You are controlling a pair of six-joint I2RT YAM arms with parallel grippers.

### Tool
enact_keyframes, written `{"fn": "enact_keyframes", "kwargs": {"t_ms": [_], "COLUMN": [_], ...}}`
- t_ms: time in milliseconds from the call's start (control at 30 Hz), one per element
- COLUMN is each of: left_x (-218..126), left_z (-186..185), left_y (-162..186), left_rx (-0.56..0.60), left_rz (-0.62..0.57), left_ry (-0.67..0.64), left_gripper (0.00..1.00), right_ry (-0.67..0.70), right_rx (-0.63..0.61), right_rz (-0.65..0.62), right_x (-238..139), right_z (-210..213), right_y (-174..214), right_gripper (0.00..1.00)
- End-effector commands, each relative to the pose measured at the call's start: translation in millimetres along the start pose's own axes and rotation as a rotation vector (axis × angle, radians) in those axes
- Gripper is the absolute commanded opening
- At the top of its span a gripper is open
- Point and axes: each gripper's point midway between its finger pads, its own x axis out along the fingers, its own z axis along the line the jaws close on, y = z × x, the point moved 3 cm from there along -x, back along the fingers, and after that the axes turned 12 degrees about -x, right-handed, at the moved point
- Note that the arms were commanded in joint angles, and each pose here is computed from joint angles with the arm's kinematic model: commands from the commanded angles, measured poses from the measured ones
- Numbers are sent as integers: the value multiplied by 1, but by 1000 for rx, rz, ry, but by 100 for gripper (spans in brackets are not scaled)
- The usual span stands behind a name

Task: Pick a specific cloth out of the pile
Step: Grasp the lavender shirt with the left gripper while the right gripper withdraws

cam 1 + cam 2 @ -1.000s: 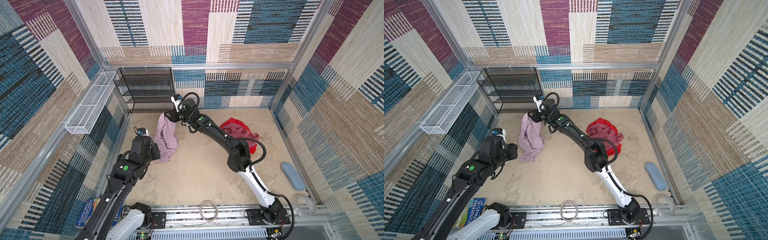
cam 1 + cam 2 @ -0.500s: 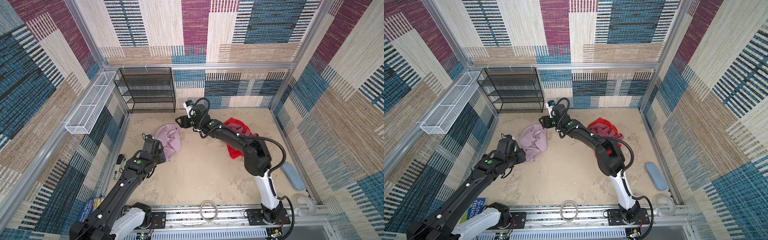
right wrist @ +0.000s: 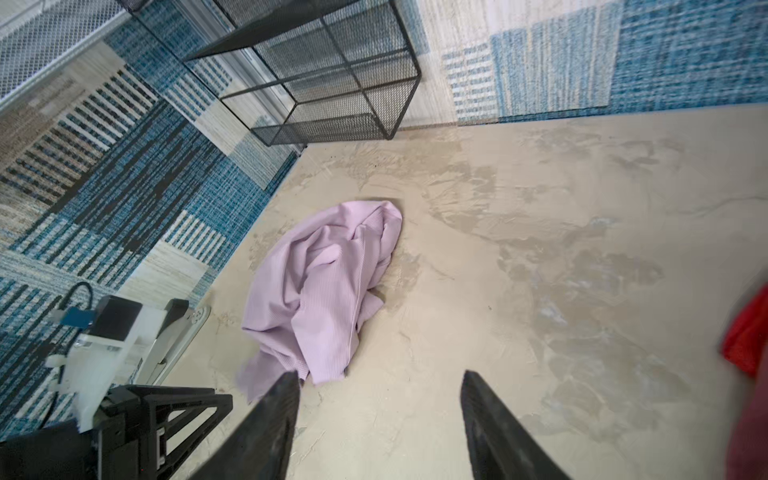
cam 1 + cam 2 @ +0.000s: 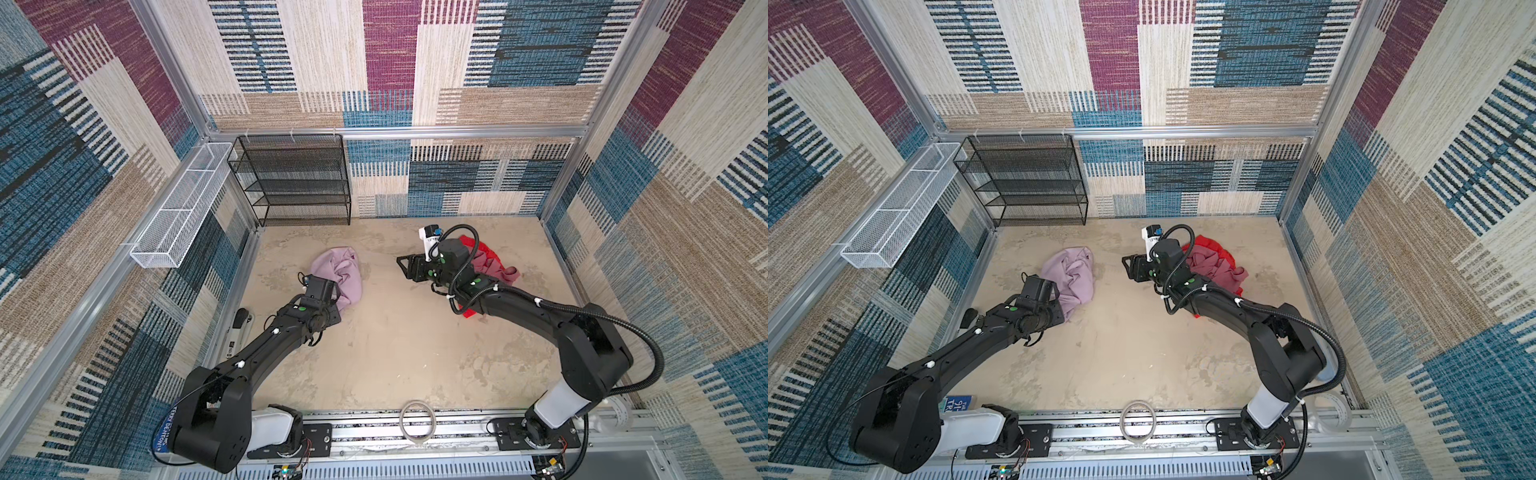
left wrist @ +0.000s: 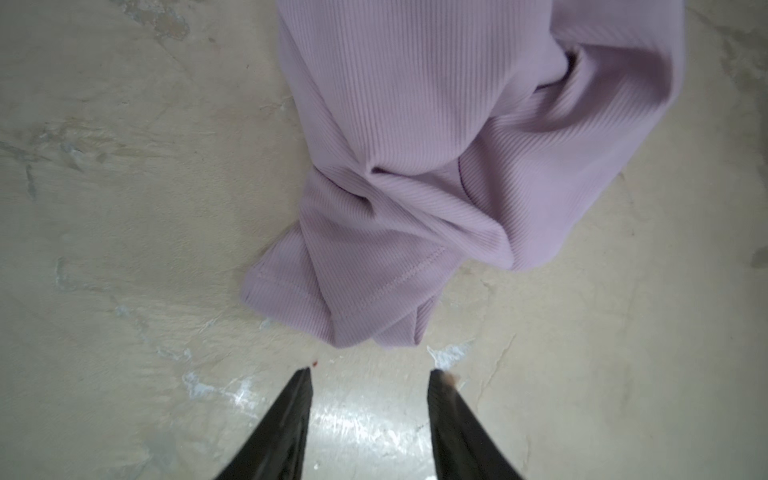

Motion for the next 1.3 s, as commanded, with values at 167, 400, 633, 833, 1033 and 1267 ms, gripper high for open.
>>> {"fn": "enact_keyframes", "kwargs": {"t_ms": [167,400,633,833,1033,1267], "left_x": [24,41,50,58,44,-4], "left_z": [1,7,15,21,21,23], "left_y": [-3,7,4,3,3,-5], "left_rx": [6,-13,-27,-47,-66,-67], "left_rz": [16,70,71,74,82,23], "left_ry": [-46,-58,-69,-69,-34,18], "left_gripper": [49,48,44,15,0,0], "right_ry": [25,13,17,9,13,7], "right_rx": [20,38,44,56,62,58], "right_rz": [-57,-45,-38,-30,-20,-24], "right_x": [-12,-8,-5,-1,-2,0], "right_z": [-8,-8,-9,-9,-9,-8], "right_y": [-4,-1,1,2,3,1], "right_gripper": [65,65,65,65,65,65]}}
